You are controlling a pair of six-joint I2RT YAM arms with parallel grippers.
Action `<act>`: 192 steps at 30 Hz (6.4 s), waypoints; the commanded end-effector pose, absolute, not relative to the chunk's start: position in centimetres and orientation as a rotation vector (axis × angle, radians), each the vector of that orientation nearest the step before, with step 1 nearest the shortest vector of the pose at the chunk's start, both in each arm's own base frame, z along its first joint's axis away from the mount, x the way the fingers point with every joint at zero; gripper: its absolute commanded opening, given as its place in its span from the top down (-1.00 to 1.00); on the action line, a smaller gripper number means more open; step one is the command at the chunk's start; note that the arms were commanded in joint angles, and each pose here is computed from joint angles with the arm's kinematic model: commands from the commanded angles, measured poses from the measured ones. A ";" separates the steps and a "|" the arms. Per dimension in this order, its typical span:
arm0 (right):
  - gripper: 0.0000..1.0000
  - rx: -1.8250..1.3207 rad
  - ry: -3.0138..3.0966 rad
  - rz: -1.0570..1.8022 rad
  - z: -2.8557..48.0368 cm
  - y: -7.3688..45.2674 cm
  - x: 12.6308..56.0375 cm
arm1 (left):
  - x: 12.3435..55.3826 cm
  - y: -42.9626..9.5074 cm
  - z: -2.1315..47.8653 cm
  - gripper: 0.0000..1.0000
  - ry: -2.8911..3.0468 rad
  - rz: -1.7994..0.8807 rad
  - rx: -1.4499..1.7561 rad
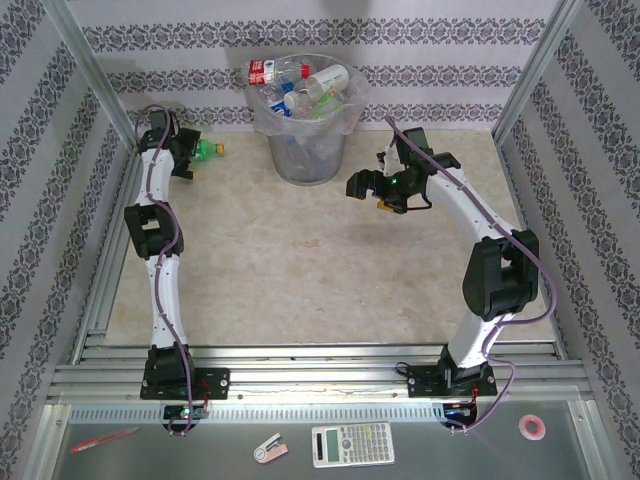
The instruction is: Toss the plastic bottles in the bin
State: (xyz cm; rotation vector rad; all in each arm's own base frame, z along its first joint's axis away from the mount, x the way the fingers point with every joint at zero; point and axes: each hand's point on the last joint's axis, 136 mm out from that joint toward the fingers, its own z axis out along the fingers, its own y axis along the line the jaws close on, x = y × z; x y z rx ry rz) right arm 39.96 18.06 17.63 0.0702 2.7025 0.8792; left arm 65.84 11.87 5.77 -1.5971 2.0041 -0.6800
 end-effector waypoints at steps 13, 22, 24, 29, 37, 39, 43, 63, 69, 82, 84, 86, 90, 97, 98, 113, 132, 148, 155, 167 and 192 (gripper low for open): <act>-0.95 0.038 2.710 0.874 17.8 19.0 38.1 | 46.4 8.4 13.9 -0.99 2.197 -0.581 -1.506; -0.95 -0.004 2.711 0.901 17.8 19.8 37.8 | 48.5 8.5 10.8 -1.00 2.067 -0.676 -1.653; -0.95 -0.001 2.709 0.917 17.8 20.0 37.5 | 48.5 8.6 10.6 -1.00 2.063 -0.663 -1.669; -0.96 -0.013 2.718 0.921 17.3 20.3 36.9 | 48.8 8.9 9.7 -1.00 2.028 -0.646 -1.704; -0.96 -0.022 2.721 0.911 17.2 20.0 36.8 | 49.0 8.4 6.9 -1.00 2.065 -0.624 -1.779; -0.96 -0.016 2.720 0.910 17.2 19.9 36.9 | 48.8 8.1 6.0 -1.00 2.089 -0.604 -1.791; -0.95 -0.009 2.715 0.895 17.3 19.4 37.0 | 47.8 7.5 4.1 -1.00 2.146 -0.571 -1.817; -0.96 -0.017 2.691 0.862 18.3 18.2 37.9 | 48.1 2.3 6.3 0.18 2.434 -0.648 -1.302; -0.95 -0.001 2.671 0.837 18.9 16.9 37.9 | 47.0 -2.6 11.3 0.19 2.513 -0.738 -0.978; -0.95 0.048 2.625 0.839 20.3 13.2 37.2 | 38.6 -14.1 18.1 0.26 2.540 -0.895 -0.807; -0.95 0.040 2.622 0.845 20.4 12.8 36.8 | 36.9 -15.2 18.0 0.26 2.539 -0.896 -0.851; -0.96 0.033 2.620 0.850 20.4 12.5 36.4 | 35.2 -15.9 17.5 0.26 2.538 -0.893 -0.918; -0.96 0.025 2.620 0.866 20.1 12.0 35.3 | 31.6 -16.8 15.7 0.27 2.538 -0.843 -1.044; -0.95 0.020 2.622 0.892 19.6 11.6 33.5 | 30.8 -18.5 16.7 0.27 2.508 -0.812 -1.064; -0.95 0.021 2.620 0.894 19.6 11.6 33.3 | 31.7 -18.9 17.7 0.27 2.486 -0.826 -1.047; -0.96 0.089 2.570 0.932 20.5 10.9 30.8 | 53.0 -21.1 39.9 -1.00 2.059 -1.008 -0.773; -0.95 0.116 2.623 0.915 18.1 9.8 29.9 | 43.1 -12.3 37.1 -0.99 1.993 -0.719 -0.869; -0.95 0.091 2.538 0.907 19.2 9.5 30.4 | 34.1 -9.1 27.4 -0.99 2.066 -0.639 -0.730; -0.96 0.094 2.246 0.480 20.5 4.9 31.0 | 26.7 -1.9 20.9 -0.99 2.094 -0.140 -0.545; -0.96 0.256 1.932 0.020 14.5 -2.8 30.7 | 25.4 0.6 19.4 -0.99 1.606 0.185 -0.107; -0.96 0.062 1.902 0.008 10.3 -0.5 39.6 | 38.3 0.6 9.3 -0.99 1.842 -0.040 -0.009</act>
